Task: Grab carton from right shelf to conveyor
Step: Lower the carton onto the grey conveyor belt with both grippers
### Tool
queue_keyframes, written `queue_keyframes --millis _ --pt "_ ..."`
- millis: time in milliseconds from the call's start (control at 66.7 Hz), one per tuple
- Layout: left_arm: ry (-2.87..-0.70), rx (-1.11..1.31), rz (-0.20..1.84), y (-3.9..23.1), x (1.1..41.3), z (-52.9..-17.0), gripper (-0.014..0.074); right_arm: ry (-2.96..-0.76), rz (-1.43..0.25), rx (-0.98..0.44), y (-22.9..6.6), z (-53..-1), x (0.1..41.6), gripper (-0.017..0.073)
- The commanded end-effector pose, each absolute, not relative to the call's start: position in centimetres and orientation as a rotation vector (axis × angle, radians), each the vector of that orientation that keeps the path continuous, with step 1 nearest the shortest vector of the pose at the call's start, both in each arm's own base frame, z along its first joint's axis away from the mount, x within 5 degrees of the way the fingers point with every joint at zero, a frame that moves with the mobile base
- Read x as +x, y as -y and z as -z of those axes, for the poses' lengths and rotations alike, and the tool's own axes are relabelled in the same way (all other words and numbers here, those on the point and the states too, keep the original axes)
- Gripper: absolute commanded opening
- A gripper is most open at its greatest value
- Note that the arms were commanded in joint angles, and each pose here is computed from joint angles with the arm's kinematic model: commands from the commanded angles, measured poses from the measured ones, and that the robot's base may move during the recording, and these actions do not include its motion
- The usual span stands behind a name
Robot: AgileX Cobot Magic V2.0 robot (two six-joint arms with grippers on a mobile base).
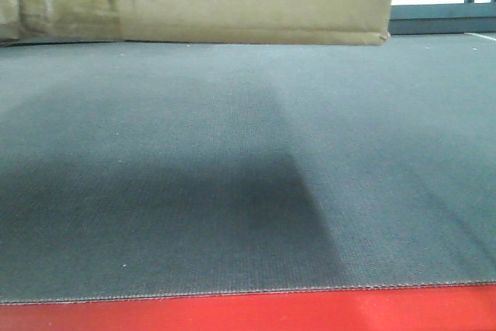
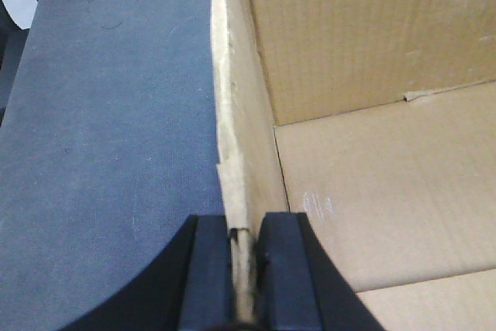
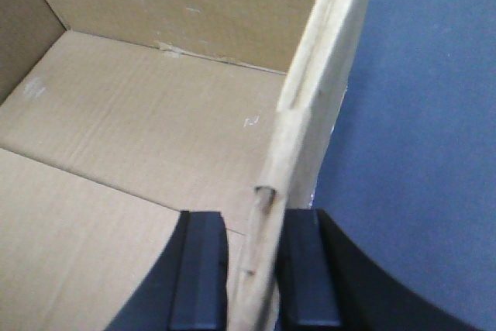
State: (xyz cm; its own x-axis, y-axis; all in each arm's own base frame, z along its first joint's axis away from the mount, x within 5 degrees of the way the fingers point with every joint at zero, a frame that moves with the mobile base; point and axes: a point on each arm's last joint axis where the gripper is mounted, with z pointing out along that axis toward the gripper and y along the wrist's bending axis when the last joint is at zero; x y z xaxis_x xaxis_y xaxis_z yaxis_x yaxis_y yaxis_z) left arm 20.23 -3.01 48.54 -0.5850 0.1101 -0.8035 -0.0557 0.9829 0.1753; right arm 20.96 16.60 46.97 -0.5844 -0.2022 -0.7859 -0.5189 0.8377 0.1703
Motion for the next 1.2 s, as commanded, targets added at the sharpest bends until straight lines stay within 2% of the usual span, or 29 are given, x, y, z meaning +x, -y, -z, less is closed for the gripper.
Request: queue_keyframes --millis 0,150,270,375,510,720,1020,1125,1185 --pt "-2.107 0.024 -0.405 1.5 20.0 -49.5 -0.0016 -2.11 -0.458 -0.548 -15.8 -48.1 20.5 -0.007" --pt "-2.114 0.031 -0.35 1.9 20.1 -49.4 -0.0016 -2.106 -0.462 -0.547 -15.9 -48.1 20.5 -0.007" --pt "-2.105 0.059 -0.152 3.3 20.5 -49.2 -0.0016 -2.13 -0.438 -0.549 -15.6 -48.0 20.4 -0.007" --pt "-2.081 0.08 0.026 4.9 21.5 -49.0 -0.0016 -2.147 -0.403 -0.493 -14.5 -48.0 21.2 -0.007" --pt "-2.065 0.098 0.149 6.6 24.0 -47.4 -0.0016 -2.193 -0.335 -0.383 -12.7 -47.1 23.6 -0.007" --pt "-2.13 0.125 0.143 8.1 28.3 -43.4 -0.0016 -2.266 -0.259 -0.271 -11.5 -44.4 28.4 -0.007" --pt "-2.16 0.171 0.102 9.7 33.4 -39.2 -0.0016 -2.343 -0.23 -0.272 -13.2 -39.4 33.6 -0.0064" --pt "-2.187 0.177 0.093 9.9 34.1 -38.2 -0.0012 -2.376 -0.211 -0.28 -13.5 -38.0 34.6 0.0015" --pt "-2.194 0.18 0.087 9.9 34.3 -37.9 0.0033 -2.388 -0.208 -0.281 -13.6 -37.6 34.9 0.014"
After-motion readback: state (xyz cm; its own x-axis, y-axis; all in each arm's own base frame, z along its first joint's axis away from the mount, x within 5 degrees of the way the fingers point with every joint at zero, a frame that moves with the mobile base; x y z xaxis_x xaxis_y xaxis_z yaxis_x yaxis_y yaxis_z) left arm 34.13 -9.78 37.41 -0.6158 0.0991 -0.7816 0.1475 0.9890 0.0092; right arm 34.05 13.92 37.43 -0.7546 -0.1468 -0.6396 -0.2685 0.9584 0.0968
